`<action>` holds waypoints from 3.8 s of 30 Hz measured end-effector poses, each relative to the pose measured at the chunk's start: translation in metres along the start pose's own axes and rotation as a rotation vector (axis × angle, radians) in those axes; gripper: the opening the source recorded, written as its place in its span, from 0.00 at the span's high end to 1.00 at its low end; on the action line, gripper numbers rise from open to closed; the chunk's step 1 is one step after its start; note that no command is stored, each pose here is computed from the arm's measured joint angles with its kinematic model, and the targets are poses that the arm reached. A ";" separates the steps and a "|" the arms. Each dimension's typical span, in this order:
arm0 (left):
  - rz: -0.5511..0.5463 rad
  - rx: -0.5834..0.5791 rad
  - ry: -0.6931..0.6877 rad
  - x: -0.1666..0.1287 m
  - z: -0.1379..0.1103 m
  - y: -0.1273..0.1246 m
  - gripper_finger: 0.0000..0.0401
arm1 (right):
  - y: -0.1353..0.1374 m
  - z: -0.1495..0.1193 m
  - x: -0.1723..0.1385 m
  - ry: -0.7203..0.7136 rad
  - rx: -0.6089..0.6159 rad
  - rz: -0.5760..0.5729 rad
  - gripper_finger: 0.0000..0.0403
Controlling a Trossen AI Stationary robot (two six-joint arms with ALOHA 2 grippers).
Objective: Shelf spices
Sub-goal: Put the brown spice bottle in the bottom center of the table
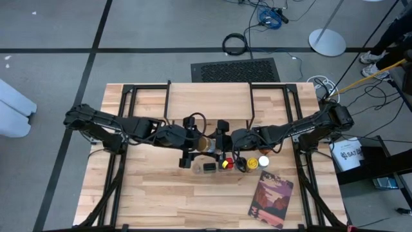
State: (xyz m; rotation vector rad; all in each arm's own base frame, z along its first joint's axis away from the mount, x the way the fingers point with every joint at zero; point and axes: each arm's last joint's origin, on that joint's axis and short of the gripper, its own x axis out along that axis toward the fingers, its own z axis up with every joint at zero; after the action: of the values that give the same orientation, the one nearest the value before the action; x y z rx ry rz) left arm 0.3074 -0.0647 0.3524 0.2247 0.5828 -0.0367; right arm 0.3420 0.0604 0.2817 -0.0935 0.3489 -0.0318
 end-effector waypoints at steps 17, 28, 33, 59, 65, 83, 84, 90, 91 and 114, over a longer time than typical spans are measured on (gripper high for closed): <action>0.015 0.001 0.006 0.001 -0.001 0.000 0.27 | 0.000 -0.001 0.000 0.011 0.004 0.000 0.34; 0.018 -0.001 0.006 0.001 -0.001 0.000 0.27 | 0.001 -0.001 0.000 0.013 0.007 0.020 0.35; 0.017 -0.007 0.005 0.001 -0.001 0.000 0.26 | 0.001 -0.001 0.000 0.014 0.009 0.023 0.32; 0.076 -0.040 -0.154 -0.051 0.012 0.013 0.16 | -0.003 0.010 -0.021 0.002 0.020 0.032 0.32; 0.074 -0.050 -0.180 -0.061 0.013 0.014 0.16 | -0.004 0.017 -0.033 -0.019 0.038 0.079 0.34; 0.181 -0.011 -0.230 -0.064 0.020 0.008 0.16 | -0.023 0.046 -0.109 -0.119 0.053 0.128 0.32; 0.182 -0.014 -0.245 -0.064 0.021 0.009 0.16 | -0.023 0.046 -0.112 -0.119 0.052 0.142 0.31; 0.126 -0.026 -0.317 -0.065 0.027 0.007 0.16 | -0.023 0.045 -0.129 -0.093 0.091 0.278 0.33; 0.113 -0.031 -0.327 -0.064 0.028 0.007 0.16 | -0.023 0.045 -0.132 -0.086 0.094 0.286 0.34; 0.058 -0.020 -0.253 -0.017 0.026 -0.016 0.16 | -0.019 0.020 -0.133 0.181 0.153 0.293 0.34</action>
State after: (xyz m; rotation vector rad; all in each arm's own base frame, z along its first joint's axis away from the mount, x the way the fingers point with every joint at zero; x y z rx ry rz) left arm 0.3055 -0.0869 0.3793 0.2131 0.3243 -0.0031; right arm 0.2241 0.0499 0.3477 0.1128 0.5367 0.2241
